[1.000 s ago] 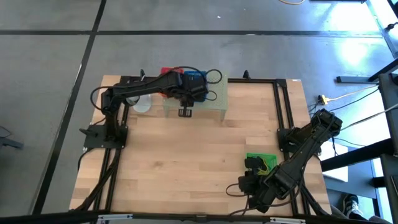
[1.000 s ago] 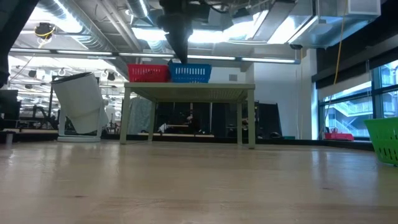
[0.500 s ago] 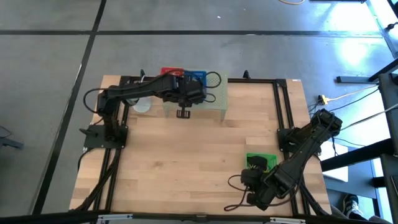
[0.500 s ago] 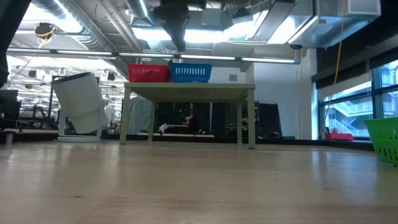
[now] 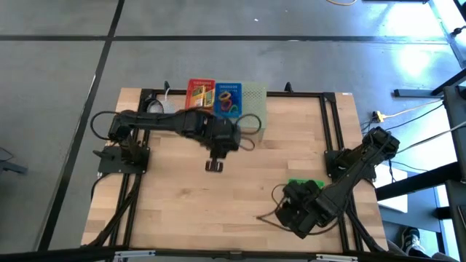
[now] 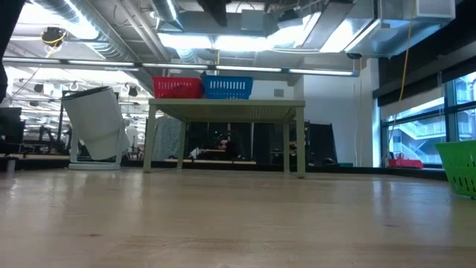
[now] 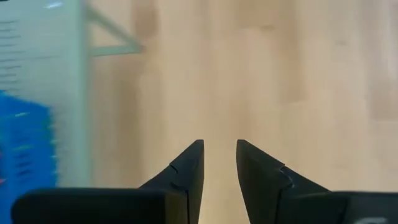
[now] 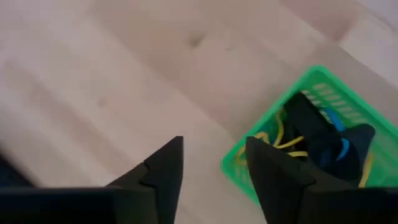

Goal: Pick & Place Office Desk Supplies
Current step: Put the green bin on the shelf

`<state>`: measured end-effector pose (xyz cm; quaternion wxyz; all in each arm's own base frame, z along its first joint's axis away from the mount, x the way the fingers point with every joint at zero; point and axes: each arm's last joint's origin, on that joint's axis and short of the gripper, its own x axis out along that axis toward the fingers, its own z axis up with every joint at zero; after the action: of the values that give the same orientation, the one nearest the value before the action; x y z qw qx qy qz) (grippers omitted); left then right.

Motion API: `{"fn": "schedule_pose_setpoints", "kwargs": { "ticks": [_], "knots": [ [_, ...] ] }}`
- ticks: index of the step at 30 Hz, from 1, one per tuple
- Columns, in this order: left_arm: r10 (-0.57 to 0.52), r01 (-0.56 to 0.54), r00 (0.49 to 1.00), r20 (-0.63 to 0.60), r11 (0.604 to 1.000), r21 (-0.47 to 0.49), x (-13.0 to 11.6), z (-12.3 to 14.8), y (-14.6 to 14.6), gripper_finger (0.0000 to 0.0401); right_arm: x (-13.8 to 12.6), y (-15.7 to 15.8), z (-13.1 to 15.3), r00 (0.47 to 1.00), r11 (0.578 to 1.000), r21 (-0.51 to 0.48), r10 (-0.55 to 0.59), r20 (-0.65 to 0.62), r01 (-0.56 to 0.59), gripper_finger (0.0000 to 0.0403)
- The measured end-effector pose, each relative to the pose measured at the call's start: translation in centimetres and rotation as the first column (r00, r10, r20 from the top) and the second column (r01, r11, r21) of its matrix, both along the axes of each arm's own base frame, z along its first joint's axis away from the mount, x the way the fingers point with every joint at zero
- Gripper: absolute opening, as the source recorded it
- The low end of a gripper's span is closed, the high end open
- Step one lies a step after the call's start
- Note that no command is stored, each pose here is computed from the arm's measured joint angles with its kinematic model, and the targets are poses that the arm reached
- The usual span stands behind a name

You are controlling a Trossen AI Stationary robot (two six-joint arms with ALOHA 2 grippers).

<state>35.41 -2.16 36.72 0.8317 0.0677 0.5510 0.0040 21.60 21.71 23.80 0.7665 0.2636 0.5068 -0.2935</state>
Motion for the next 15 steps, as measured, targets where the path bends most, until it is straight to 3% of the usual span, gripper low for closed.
{"fn": "schedule_pose_setpoints", "kwargs": {
  "ticks": [2,9,15],
  "knots": [
    [-0.014,0.014,1.000,0.005,0.999,-0.036,-0.1,0.0,-1.5,0.0086,-0.1,-0.5,-0.8,0.994,0.994,0.000,-0.108,0.007,0.108,0.0181],
    [-0.038,0.034,0.998,-0.051,0.997,-0.071,-1.4,-0.2,-6.0,0.0086,-1.3,-2.4,-4.9,0.946,0.946,-0.042,-0.323,0.003,0.323,0.0188],
    [-0.080,0.079,0.993,-0.082,0.997,-0.017,-2.4,-0.3,-8.1,0.0086,-1.7,-3.6,-6.4,0.916,0.913,-0.074,-0.402,0.011,0.402,0.0174]
  ]
}}
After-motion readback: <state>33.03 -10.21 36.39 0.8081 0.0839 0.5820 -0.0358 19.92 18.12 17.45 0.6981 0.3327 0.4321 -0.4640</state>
